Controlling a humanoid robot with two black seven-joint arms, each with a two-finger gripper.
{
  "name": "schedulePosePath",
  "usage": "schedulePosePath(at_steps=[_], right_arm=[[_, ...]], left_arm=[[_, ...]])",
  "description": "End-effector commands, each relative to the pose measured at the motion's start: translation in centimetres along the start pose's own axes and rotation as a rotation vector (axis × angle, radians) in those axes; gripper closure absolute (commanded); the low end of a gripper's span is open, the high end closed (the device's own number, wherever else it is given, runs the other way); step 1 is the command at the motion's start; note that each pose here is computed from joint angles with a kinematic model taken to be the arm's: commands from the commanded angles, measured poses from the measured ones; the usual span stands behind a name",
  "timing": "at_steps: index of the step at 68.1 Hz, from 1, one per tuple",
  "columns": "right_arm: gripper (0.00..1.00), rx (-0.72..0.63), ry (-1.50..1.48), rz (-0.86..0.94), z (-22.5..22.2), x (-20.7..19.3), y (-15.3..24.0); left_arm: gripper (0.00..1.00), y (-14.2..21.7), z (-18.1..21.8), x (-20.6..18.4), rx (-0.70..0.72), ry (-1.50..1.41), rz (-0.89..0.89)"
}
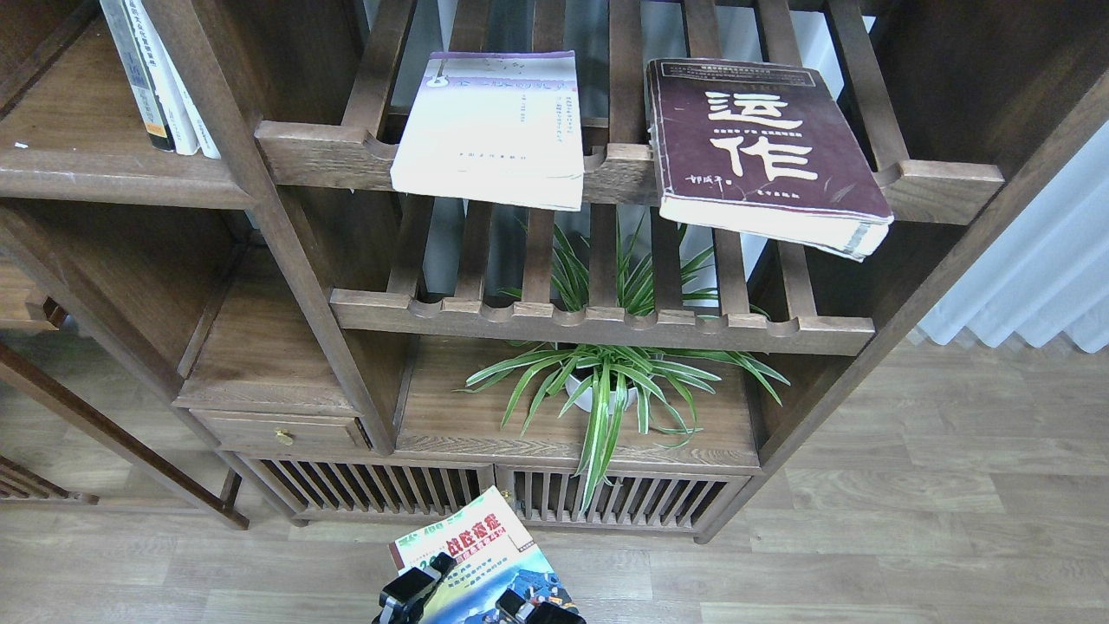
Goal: Organize books on shelf
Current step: 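Pass the paperback from the right gripper to the left gripper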
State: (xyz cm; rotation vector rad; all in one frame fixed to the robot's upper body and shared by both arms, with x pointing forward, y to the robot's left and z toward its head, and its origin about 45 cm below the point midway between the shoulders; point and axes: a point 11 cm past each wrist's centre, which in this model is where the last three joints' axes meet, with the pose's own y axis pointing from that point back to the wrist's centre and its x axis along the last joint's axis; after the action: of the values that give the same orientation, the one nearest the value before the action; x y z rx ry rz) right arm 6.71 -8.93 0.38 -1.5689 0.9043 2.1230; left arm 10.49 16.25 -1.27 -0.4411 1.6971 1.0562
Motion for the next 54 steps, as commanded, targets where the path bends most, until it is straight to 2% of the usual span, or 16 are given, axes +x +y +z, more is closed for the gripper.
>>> schedulePosePath(at_steps=[1, 9, 13, 14, 15, 16, 19, 24, 39, 54], right_arm=[[0.84, 0.003, -0.003, 0.001, 0.0, 0.0, 0.0], [0.75, 0.002, -0.003, 0.000, 0.0, 0.0, 0.0], [0.57, -0.002, 0.000, 0.000, 0.1, 0.0, 0.0], [0.44, -0.004, 0.003, -0.001, 0.1, 0.0, 0.0], [0.37, -0.007, 0.005, 0.000, 0.1, 0.0, 0.0], [0.14, -0.014, 0.009, -0.006, 0.2, -0.2, -0.1], [0.12, -0.017, 0.021, -0.008, 0.2, -0.3, -0.2], [0.01, -0.021, 0.041, -0.008, 0.0, -0.3, -0.2], [0.01, -0.004, 0.046, -0.010, -0.5, -0.4, -0.3], [0.01, 0.000, 0.045, -0.007, -0.6, -0.3, -0.3]], left_arm=[[0.83, 0.1, 0.1, 0.0, 0.008, -0.004, 0.000], [0.88, 0.4, 0.7, 0.1, 0.004, -0.015, 0.007], [0.90, 0.5, 0.9, -0.1, 0.001, -0.018, 0.001], [0.90, 0.5, 1.1, -0.3, 0.000, -0.020, -0.004], [0.90, 0.5, 1.1, -0.4, -0.001, -0.020, -0.007], [0.90, 0.5, 1.7, -0.7, -0.013, -0.022, -0.016], [0.90, 0.6, 2.2, -1.0, -0.025, -0.024, -0.023], [0.90, 0.5, 3.8, -1.7, -0.079, -0.013, -0.046], [0.90, 2.4, 8.6, -4.6, -0.240, 0.005, -0.135], [0.90, 6.8, 12.9, -7.3, -0.323, -0.074, -0.185]])
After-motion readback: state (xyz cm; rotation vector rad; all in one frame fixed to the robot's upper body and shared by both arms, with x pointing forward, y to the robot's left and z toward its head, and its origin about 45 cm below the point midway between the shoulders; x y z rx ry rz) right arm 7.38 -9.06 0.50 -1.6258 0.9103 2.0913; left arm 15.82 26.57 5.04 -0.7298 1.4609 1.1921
